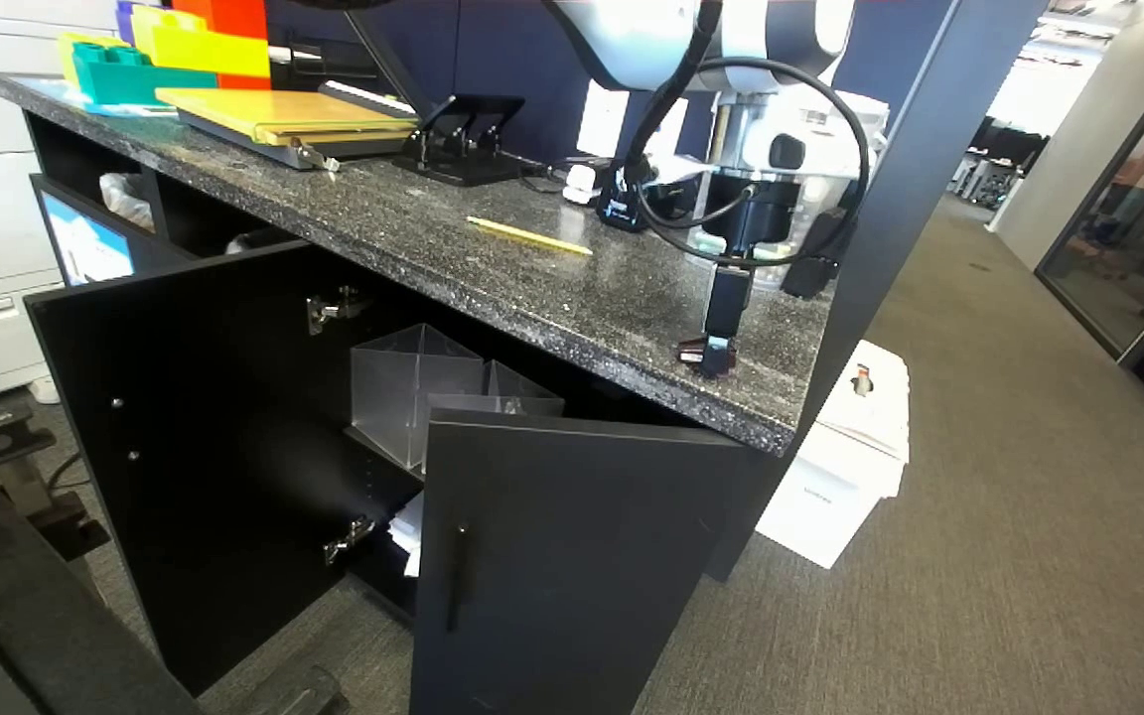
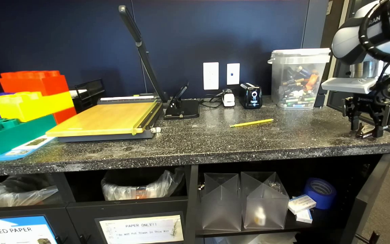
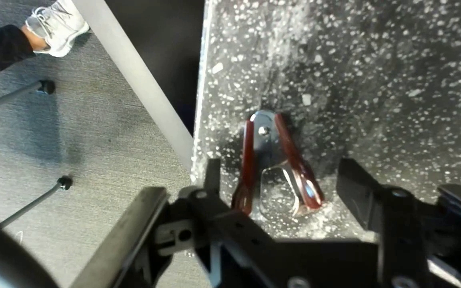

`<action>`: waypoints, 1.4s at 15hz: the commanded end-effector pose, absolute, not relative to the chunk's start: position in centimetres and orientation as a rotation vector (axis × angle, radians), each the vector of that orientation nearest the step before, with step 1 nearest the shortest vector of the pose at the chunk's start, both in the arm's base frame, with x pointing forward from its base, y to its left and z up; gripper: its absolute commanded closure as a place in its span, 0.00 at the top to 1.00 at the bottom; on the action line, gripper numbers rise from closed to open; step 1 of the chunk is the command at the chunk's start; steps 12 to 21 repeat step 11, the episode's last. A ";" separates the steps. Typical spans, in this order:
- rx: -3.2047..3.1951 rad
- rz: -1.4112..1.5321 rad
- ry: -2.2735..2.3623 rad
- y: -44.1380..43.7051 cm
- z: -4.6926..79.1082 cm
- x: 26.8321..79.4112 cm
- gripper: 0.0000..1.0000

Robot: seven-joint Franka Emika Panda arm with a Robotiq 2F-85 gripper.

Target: Move the staple remover to the right end of the counter

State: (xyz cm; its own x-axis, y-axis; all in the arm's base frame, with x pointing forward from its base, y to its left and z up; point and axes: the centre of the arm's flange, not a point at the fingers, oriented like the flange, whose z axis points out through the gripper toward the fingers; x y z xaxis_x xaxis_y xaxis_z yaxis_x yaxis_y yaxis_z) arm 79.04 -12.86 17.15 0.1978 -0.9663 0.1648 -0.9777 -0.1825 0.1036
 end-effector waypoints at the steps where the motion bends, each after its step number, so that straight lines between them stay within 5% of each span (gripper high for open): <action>1: 2.303 0.099 -1.924 -12.9 17.2 86.6 1.00; 6: 2.462 -0.117 -1.984 -7.6 19.7 86.5 1.00; 7: 2.399 -0.007 -1.956 -8.8 18.3 79.8 1.00; 21: 2.402 -0.017 -1.952 -8.3 18.3 79.8 1.00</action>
